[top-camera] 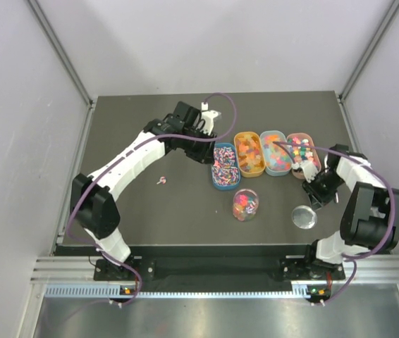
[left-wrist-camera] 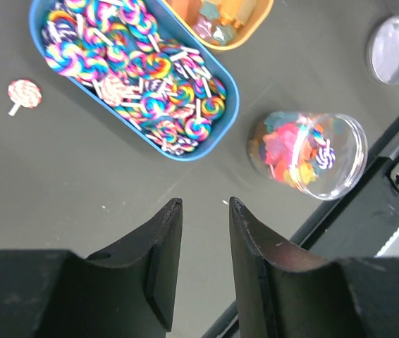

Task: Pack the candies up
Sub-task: Move the packing bottle to the center of the board, then pick up the bottle lid at the center of the board.

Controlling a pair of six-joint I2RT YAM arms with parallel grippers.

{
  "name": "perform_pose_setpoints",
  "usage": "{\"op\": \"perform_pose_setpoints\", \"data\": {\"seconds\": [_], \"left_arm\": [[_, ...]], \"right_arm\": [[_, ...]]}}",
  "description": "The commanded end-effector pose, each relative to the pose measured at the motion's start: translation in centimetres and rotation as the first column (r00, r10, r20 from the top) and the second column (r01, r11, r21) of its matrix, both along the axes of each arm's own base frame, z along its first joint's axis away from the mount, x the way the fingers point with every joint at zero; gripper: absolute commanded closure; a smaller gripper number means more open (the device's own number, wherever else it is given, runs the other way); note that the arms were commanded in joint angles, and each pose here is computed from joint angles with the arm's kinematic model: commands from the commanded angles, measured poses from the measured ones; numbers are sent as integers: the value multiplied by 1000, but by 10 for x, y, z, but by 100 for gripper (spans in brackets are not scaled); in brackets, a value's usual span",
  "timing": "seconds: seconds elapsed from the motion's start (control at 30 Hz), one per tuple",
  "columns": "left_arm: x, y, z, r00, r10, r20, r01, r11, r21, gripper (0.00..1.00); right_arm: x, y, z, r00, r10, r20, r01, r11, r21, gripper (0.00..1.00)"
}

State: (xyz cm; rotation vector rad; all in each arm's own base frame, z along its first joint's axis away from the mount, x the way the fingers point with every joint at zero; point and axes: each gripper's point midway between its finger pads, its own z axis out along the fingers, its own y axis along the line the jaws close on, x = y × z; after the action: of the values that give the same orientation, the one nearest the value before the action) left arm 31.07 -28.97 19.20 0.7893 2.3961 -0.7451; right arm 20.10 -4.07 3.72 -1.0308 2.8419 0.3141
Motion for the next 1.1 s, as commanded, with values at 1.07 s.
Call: {"op": "perform_pose_setpoints", "data": {"seconds": [1.07], "left_arm": [[42, 3, 15, 994, 73, 84, -72, 997, -8, 62]], "right_arm": [[16, 25, -10, 989, 146, -10, -146, 989, -9, 100]]}}
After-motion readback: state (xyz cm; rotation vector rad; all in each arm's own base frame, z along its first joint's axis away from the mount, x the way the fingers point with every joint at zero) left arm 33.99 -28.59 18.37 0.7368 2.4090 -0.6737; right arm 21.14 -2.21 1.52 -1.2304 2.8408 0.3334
